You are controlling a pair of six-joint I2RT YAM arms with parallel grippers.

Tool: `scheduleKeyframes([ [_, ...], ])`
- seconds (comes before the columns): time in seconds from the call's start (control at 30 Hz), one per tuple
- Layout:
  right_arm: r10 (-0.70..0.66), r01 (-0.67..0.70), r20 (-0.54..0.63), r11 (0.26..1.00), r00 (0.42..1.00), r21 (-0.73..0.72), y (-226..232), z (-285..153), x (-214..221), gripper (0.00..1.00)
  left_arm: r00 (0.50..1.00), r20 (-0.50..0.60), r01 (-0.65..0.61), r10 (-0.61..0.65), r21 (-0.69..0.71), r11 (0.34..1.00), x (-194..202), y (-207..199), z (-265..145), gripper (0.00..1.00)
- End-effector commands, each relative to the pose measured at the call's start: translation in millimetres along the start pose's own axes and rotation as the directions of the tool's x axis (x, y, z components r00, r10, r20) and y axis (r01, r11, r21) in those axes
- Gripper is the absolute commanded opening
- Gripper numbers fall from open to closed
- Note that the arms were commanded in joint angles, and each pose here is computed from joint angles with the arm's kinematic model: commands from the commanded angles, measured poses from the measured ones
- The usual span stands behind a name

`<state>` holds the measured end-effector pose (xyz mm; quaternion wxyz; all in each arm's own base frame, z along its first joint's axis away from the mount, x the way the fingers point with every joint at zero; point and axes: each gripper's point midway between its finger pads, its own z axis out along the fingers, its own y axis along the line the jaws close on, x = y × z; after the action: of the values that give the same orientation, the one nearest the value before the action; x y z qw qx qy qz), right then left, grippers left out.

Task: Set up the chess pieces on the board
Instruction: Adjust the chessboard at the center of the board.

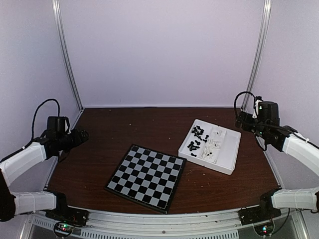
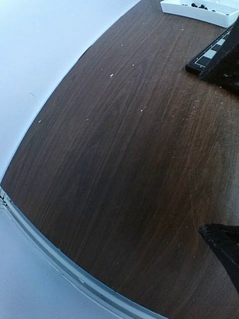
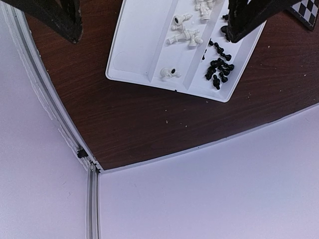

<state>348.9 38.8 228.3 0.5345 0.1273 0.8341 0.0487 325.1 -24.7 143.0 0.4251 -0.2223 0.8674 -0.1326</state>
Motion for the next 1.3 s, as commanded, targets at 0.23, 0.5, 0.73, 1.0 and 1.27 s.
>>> scheduleKeyframes([
  [0.23,0.036,-0.036,-0.02,0.999,0.999,0.013,-3,3,6,1.0,0.998,-0.049,-0.016,0.03,0.26,0.966,12,-43,3,0.98],
  [0.5,0.099,-0.095,-0.179,0.995,0.979,0.028,-13,3,27,1.0,0.968,-0.172,-0.108,0.182,0.37,0.923,57,-81,-15,0.98],
  [0.73,-0.088,0.019,-0.397,0.984,0.914,-0.175,42,-14,71,1.0,0.89,-0.333,-0.169,0.312,0.396,0.903,124,-88,-44,0.98],
  [1.0,-0.369,0.119,-0.509,0.881,0.778,-0.457,121,-71,152,1.0,0.799,-0.451,-0.158,0.397,0.481,0.862,184,-95,-85,0.98],
  [1.27,-0.547,0.14,-0.496,0.754,0.674,-0.642,169,-114,235,1.0,0.7,-0.527,-0.198,0.482,0.505,0.84,254,-79,-115,0.98],
])
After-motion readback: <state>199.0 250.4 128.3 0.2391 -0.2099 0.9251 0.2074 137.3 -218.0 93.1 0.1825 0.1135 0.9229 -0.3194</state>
